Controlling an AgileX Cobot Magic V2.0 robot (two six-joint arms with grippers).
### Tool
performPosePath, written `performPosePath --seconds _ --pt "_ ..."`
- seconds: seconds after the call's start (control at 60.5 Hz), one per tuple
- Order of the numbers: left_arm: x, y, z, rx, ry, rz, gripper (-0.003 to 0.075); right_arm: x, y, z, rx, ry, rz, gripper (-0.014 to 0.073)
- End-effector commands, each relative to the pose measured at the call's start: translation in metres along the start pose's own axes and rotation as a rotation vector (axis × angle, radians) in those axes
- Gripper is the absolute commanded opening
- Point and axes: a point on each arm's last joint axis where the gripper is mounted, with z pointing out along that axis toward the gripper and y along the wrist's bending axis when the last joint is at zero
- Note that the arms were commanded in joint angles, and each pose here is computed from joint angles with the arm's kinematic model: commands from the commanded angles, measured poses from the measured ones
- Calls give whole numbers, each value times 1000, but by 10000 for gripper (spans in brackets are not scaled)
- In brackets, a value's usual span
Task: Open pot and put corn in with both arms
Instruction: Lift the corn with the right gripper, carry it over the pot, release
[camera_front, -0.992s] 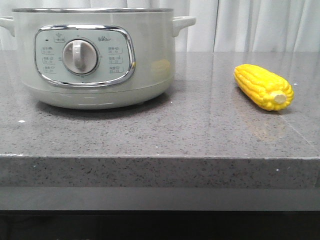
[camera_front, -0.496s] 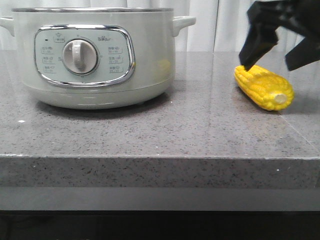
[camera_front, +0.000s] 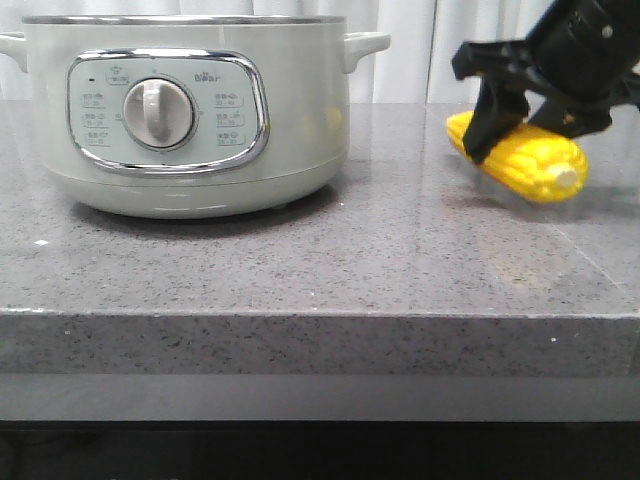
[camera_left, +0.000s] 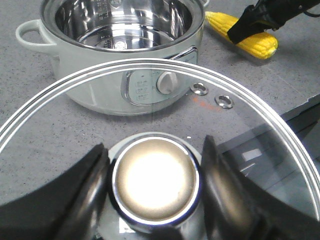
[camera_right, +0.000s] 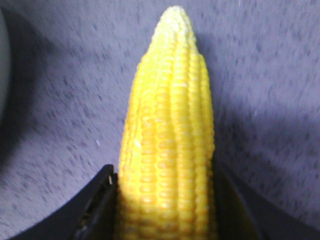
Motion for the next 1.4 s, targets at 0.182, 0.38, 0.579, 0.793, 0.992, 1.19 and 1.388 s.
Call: performPosePath --seconds 0.182,0.38,0.579,0.793,0.992,1.19,1.388 --pt "-21 0 -7 5 -170 -23 262 -77 33 -76 -78 -315 -77 225" --pt "-21 0 -7 5 -170 -23 262 -107 94 -101 -212 -433 -211 225" --pt "-21 0 -7 5 -170 -23 262 -104 162 -80 -357 -410 -307 225" --pt "-21 0 -7 4 -178 -23 262 -85 203 -32 -416 -315 -357 296" --pt "-21 0 -7 4 -178 -23 262 -77 205 -14 -412 -251 -366 534" --pt "-21 0 -7 4 -178 -23 262 -80 204 -23 -414 -269 -366 554" --pt "-21 0 -7 4 -178 -23 262 -85 200 -35 -406 -294 -375 533"
